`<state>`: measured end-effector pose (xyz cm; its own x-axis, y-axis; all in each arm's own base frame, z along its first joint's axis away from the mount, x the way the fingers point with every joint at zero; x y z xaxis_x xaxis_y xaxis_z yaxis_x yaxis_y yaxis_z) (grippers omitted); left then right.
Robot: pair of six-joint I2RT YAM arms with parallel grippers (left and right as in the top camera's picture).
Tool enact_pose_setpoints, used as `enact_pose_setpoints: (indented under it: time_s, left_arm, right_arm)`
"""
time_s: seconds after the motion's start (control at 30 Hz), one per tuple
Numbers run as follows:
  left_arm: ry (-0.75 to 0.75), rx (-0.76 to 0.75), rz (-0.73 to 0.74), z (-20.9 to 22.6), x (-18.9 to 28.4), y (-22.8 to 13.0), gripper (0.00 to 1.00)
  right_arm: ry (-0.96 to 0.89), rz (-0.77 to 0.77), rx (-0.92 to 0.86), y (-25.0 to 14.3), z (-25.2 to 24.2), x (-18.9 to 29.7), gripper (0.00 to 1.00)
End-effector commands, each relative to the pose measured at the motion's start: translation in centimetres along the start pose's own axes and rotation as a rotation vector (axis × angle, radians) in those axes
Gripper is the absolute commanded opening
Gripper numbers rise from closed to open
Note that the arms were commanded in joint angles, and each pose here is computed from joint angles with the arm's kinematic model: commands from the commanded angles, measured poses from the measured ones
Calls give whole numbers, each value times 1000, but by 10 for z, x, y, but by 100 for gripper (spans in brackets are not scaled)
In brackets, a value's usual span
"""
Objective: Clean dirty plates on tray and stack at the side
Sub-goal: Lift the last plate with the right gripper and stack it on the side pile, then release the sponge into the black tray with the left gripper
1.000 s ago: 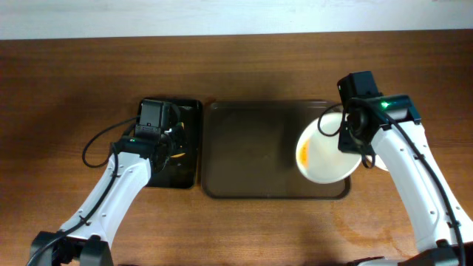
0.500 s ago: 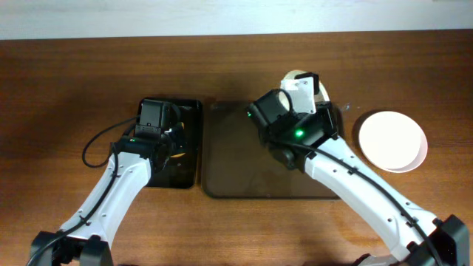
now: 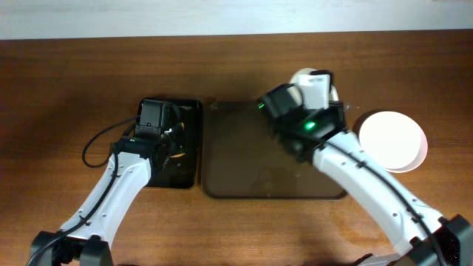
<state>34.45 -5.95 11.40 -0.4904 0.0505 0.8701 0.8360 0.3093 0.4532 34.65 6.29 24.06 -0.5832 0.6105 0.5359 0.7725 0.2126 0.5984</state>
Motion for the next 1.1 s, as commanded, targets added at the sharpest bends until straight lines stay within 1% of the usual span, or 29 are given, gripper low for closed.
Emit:
enact_pose_setpoints:
  time_s: [0.0,0.07,0.1,0.13,0.27,0.33,0.37,0.47,0.6,0.63,0.67,0.7,0.73,0.77,0.8,0.83,0.87,0.9,0.93,0.97,1.03,1.07]
  left_arm:
    - [63,-115,-56,9,7,10,0]
    - [102,-188,-65,14,7,12,0]
    - [109,-260,-55,15,4,11,0]
    - [114,-302,-43,15,-1,10,0]
    - [122,-420,-17,15,-22,8,0]
    - [121,-419,-21,14,-32,10,0]
    - [120,-419,-24,13,-36,10,0]
    - [117,-417,-32,12,-46,12,0]
    - [117,-412,-38,11,-48,13,0]
    - [116,-402,-39,11,-48,13,17]
    - [114,-389,-44,10,-46,14,26]
    - [110,-381,-52,10,-43,16,35]
    - [95,-379,-62,7,-39,18,56]
    - [79,-378,-75,4,-34,20,57]
    - [66,-376,-90,2,-27,23,63]
    - [54,-347,-122,0,-11,28,75]
    - [47,-345,-144,-1,0,31,77]
    - [37,-331,-173,-2,13,34,86]
    - [31,-309,-190,-2,21,37,90]
    - [26,-255,-210,1,32,40,93]
    - [3,-215,-219,5,43,42,94]
    - [-22,-198,-211,7,47,41,97]
  right_arm:
    - [203,219,-174,-19,-5,-36,4]
    - [257,328,-261,-32,-21,-58,4]
    - [283,410,-347,-44,-39,-76,4]
    - [288,459,-410,-53,-53,-88,4]
    - [302,574,-578,-86,-106,-122,4]
    - [254,619,-675,-106,-137,-137,4]
    - [254,633,-693,-113,-145,-142,4]
    - [277,666,-714,-129,-156,-155,4]
    - [244,694,-741,-141,-164,-167,4]
    - [237,697,-751,-143,-166,-171,4]
    - [234,693,-756,-143,-167,-173,7]
    - [238,685,-759,-142,-167,-174,19]
    - [241,679,-760,-140,-166,-174,33]
    - [267,673,-768,-138,-163,-174,49]
    - [348,648,-761,-130,-156,-173,54]
    - [493,595,-739,-116,-143,-170,56]
    - [578,564,-721,-108,-134,-165,57]
    - [648,529,-686,-98,-126,-158,57]
    - [706,490,-633,-88,-117,-150,58]
    - [745,453,-580,-77,-107,-140,59]
    - [798,396,-472,-60,-87,-120,59]
    - [832,359,-391,-51,-75,-107,59]
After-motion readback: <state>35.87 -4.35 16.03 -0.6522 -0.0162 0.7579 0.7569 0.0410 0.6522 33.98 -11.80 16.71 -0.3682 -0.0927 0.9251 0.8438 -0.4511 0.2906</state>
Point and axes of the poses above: each gripper's point midway between its finger pads, its own x axis back along the fingers, its own z axis along the line the jaws close on, y = z × x, the point moved 3 cm from there along x, back along the fingers, and after that the axes turned 6 degrees about x, right-handed, at the moved point
